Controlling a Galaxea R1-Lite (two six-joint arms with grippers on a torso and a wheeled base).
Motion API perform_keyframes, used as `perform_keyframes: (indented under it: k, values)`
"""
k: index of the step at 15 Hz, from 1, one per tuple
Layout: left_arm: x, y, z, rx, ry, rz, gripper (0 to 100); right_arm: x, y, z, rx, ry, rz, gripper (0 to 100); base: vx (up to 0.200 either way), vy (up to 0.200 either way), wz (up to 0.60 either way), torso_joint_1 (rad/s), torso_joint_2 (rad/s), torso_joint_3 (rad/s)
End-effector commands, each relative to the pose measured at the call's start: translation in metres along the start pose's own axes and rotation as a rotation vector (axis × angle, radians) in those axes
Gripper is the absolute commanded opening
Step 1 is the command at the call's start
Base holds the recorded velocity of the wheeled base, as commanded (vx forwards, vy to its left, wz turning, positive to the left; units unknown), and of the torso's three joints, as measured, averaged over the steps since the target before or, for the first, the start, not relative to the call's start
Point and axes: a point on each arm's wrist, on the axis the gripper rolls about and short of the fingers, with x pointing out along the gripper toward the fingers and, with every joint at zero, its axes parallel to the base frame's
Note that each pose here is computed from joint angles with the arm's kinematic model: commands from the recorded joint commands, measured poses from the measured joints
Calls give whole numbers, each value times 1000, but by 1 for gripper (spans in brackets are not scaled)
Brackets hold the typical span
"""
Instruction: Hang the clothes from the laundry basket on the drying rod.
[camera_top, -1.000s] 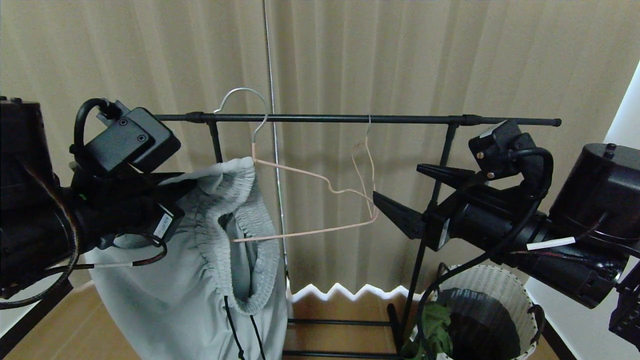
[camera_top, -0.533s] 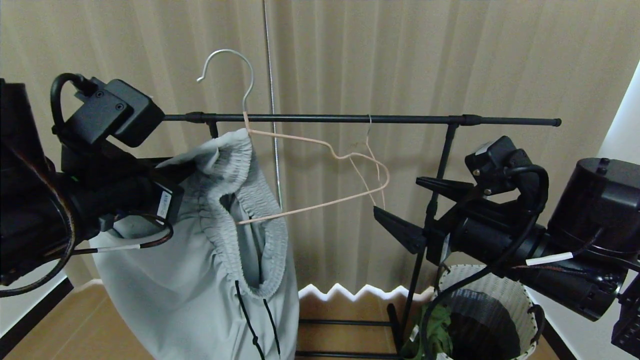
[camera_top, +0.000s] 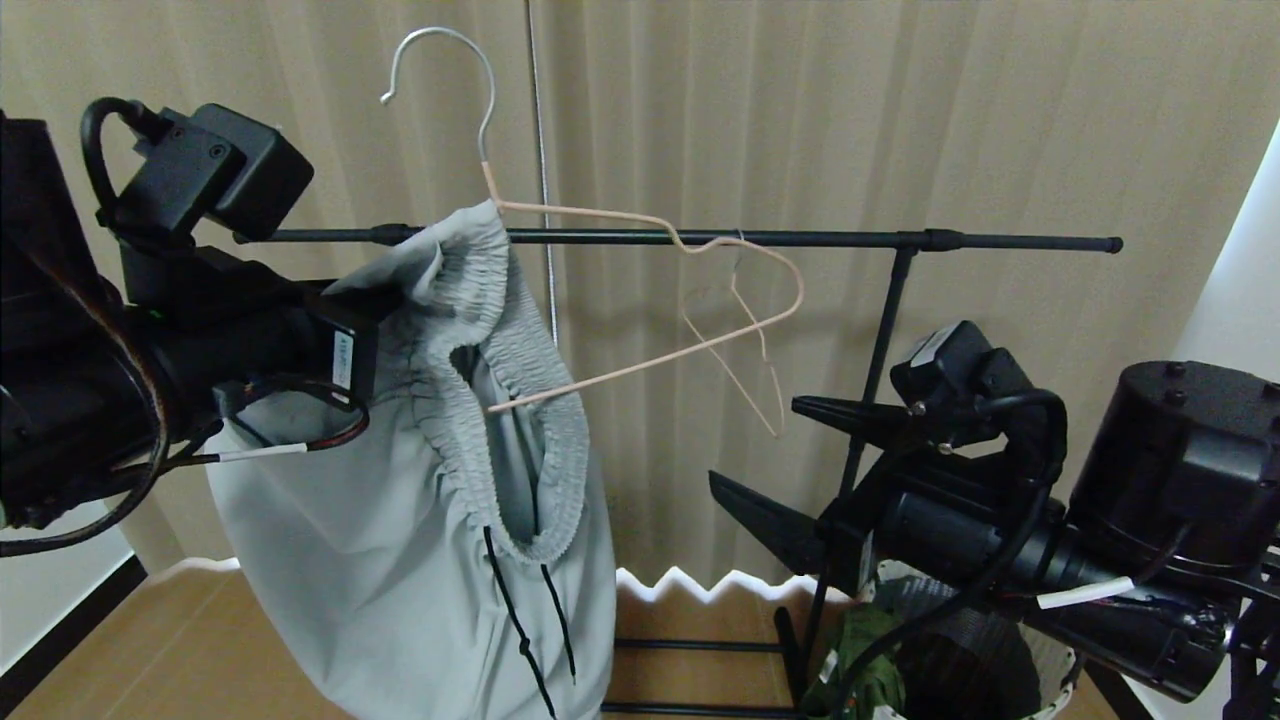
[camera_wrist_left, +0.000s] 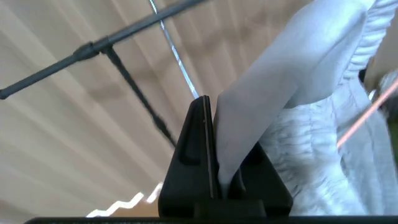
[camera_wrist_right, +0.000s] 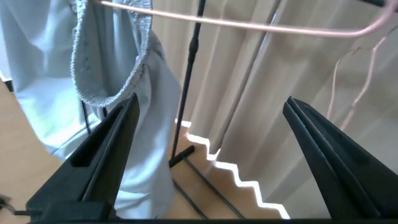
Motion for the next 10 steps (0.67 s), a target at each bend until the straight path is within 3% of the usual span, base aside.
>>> perform_keyframes:
  k: [1,2,4,6,10]
  values:
    - [6,-8,1,-21,-17,-23,0,5,8,-6,5,15,29,100,0,0,0,0,0,0]
    - [10,-16,11,-50,-77,-45,0,12,12,-7,24,-13,40,100,0,0,0,0,0,0]
    - [16,-23,22,-57,-122,-67,0,18,18,-10,25,-28,57,100,0,0,0,0,0,0]
    - [17,-29,26,-57,-137,-84,0,27,19,-16,29,-14,60,100,0,0,0,0,0,0]
    - [14,-37,23,-48,-131,-120,0,38,18,-9,43,-71,47,100,0,0,0,0,0,0]
